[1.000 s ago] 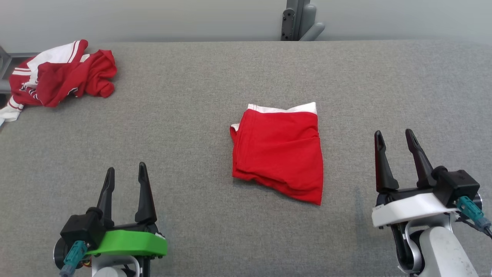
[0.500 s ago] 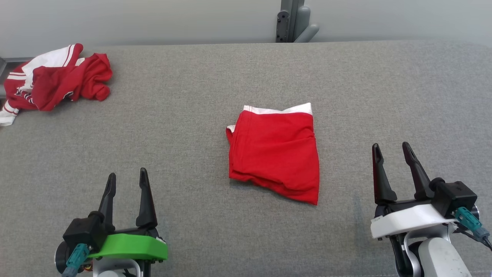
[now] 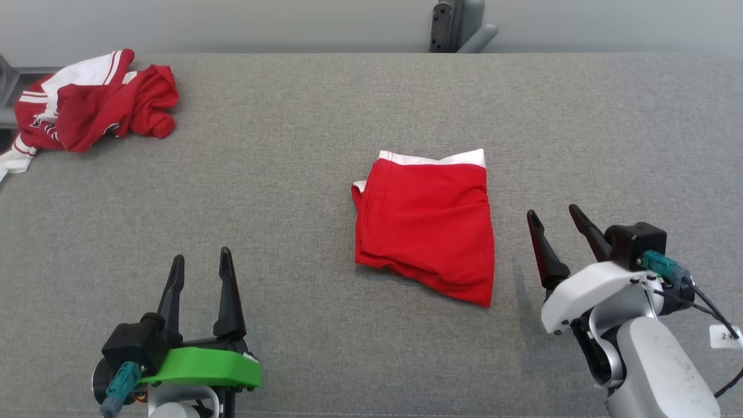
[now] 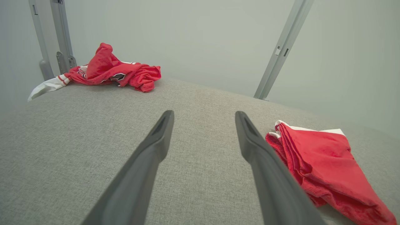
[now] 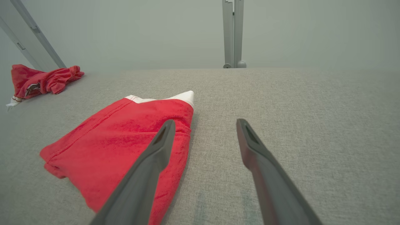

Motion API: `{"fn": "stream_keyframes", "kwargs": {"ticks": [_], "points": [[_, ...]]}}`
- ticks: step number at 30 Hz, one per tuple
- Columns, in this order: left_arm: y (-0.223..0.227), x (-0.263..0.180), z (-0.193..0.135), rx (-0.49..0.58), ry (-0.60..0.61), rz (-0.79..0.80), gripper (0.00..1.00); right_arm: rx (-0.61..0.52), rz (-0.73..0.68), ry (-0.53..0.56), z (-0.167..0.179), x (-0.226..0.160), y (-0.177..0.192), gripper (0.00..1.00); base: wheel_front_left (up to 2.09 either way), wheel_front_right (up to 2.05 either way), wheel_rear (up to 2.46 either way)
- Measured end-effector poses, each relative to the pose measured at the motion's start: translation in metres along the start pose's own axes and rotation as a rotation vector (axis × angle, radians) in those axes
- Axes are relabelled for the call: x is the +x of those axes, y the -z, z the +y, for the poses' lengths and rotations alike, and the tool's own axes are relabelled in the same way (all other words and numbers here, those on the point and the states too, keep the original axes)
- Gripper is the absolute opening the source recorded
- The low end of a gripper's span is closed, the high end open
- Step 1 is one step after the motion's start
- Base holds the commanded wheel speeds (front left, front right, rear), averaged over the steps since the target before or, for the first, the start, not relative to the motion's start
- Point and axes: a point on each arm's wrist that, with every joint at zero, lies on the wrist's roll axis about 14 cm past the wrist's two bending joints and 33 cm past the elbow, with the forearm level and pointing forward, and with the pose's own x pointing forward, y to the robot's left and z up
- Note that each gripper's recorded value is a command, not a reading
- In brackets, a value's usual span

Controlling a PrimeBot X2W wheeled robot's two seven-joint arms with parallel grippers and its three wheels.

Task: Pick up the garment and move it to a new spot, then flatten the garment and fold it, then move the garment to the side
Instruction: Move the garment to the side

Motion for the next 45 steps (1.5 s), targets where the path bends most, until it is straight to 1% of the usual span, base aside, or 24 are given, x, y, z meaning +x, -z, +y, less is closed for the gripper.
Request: {"fn": "stream_keyframes", "kwargs": {"ticks": [1, 2, 4, 5, 7, 13, 16, 19, 23, 24, 25, 27, 28, 32, 36, 40, 45], "points": [[0.0, 0.0, 0.001, -0.003, -0.003, 0.001, 1.0, 0.0, 0.032, -0.008, -0.001, 0.004, 0.003, 1.0, 0.0, 0.0, 0.0], [0.0, 0.0, 0.001, -0.003, -0.003, 0.001, 1.0, 0.0, 0.032, -0.008, -0.001, 0.004, 0.003, 1.0, 0.0, 0.0, 0.0], [0.002, 0.001, 0.002, -0.004, -0.01, 0.006, 1.0, 0.001, 0.116, -0.022, -0.003, 0.012, 0.014, 1.0, 0.0, 0.0, 0.0], [0.002, 0.002, 0.004, -0.008, -0.017, 0.005, 1.0, 0.01, 0.181, -0.039, -0.003, 0.02, 0.022, 1.0, 0.0, 0.0, 0.0], [0.002, 0.003, 0.006, -0.009, -0.026, 0.006, 1.0, 0.013, 0.237, -0.064, -0.001, 0.029, 0.027, 1.0, 0.0, 0.0, 0.0], [0.004, 0.003, 0.018, -0.011, -0.067, 0.012, 1.0, 0.068, 0.393, -0.133, 0.008, 0.051, 0.047, 1.0, 0.0, 0.0, 0.0], [0.004, 0.002, 0.025, -0.008, -0.091, 0.014, 1.0, 0.121, 0.488, -0.157, 0.014, 0.056, 0.065, 1.0, 0.0, 0.0, 0.0], [0.004, -0.001, 0.032, -0.006, -0.113, 0.016, 1.0, 0.133, 0.554, -0.174, 0.018, 0.061, 0.077, 1.0, 0.0, 0.0, 0.0], [0.003, -0.005, 0.042, 0.002, -0.145, 0.019, 1.0, 0.177, 0.616, -0.212, 0.033, 0.065, 0.088, 1.0, 0.0, 0.0, 0.0], [0.003, -0.006, 0.043, 0.003, -0.151, 0.019, 1.0, 0.182, 0.624, -0.22, 0.035, 0.066, 0.089, 0.62, 0.0, 0.0, 0.0], [0.003, -0.007, 0.044, 0.004, -0.154, 0.018, 1.0, 0.182, 0.629, -0.227, 0.037, 0.066, 0.09, 0.37, 0.0, 0.0, 0.0], [0.002, -0.008, 0.046, 0.005, -0.158, 0.016, 1.0, 0.18, 0.633, -0.238, 0.04, 0.067, 0.089, 0.18, 0.0, 0.0, 0.0], [0.001, -0.008, 0.046, 0.005, -0.158, 0.014, 1.0, 0.175, 0.634, -0.241, 0.041, 0.066, 0.089, 0.0, 0.0, 0.0, 0.0], [0.001, -0.007, 0.043, 0.005, -0.149, 0.011, 1.0, 0.157, 0.604, -0.239, 0.037, 0.066, 0.084, 0.0, 0.0, 0.0, 0.0], [0.003, -0.002, 0.035, 0.013, -0.12, 0.013, 1.0, 0.119, 0.548, -0.219, 0.023, 0.067, 0.071, 0.0, 0.0, 0.0, 0.0], [0.009, 0.007, 0.018, 0.014, -0.063, 0.026, 1.0, 0.072, 0.492, -0.164, -0.006, 0.067, 0.057, 0.0, 0.0, 0.0, 0.0], [0.022, 0.023, -0.012, 0.024, 0.044, 0.051, 1.0, 0.034, 0.44, -0.066, -0.051, 0.061, 0.04, 0.0, 0.0, 0.0, 0.0]]}}
